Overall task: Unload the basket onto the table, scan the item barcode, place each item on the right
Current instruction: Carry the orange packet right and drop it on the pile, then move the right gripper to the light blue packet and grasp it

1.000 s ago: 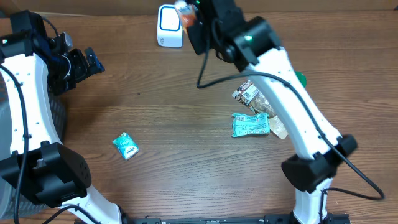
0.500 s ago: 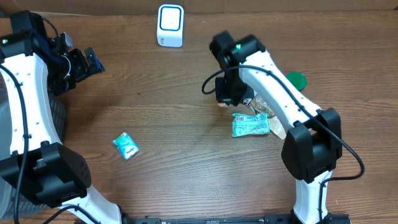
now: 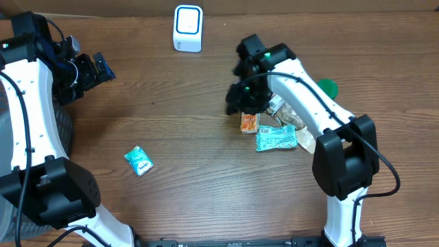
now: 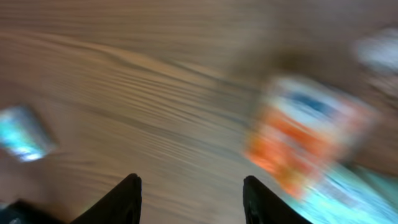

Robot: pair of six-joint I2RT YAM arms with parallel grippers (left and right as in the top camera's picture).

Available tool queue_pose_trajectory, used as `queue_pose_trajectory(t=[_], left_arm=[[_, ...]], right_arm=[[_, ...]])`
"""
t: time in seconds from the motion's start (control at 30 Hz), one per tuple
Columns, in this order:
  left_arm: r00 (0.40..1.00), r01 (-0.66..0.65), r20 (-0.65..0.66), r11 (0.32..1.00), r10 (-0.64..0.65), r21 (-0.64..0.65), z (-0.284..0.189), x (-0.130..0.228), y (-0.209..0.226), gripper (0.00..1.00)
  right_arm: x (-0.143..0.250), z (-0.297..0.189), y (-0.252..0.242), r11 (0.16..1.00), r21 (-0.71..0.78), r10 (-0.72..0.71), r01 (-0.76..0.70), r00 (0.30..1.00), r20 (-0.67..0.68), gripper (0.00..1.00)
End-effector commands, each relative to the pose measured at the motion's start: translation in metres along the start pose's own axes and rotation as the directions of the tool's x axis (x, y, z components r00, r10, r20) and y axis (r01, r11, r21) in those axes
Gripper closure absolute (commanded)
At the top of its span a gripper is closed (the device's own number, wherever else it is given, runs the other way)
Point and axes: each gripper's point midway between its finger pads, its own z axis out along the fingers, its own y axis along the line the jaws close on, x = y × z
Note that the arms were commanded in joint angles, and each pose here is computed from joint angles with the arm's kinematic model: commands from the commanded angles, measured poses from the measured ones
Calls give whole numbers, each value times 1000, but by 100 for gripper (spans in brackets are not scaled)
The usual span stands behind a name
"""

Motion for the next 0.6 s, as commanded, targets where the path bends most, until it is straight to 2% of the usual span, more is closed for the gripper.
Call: queue_pose_trajectory(t=[0.0,0.07,0.23,0.43,0.57], left_arm=[[1000,-3,23,1000,3,9,-7,-3,-4,0],[1000,-3,22,1000,2,9,-7,-3,-4,0],[1000,-2,23,1000,2,9,-7,-3,-4,0],[1000,-3,22,1000,2,9,-7,-3,-4,0],[1000,-3,23,1000,3,9,-7,-3,-4,0]], right_arm=[[11,7,94,968,-183,-168,174,985,46,47],[15,21,130,955,-153,-240,256,964,115,44],[35,66,183,914,-61,-384,401,904,186,42],[62,137,200,868,-31,-488,495,863,130,42],[73,149,207,826,-24,-556,563,822,120,42]])
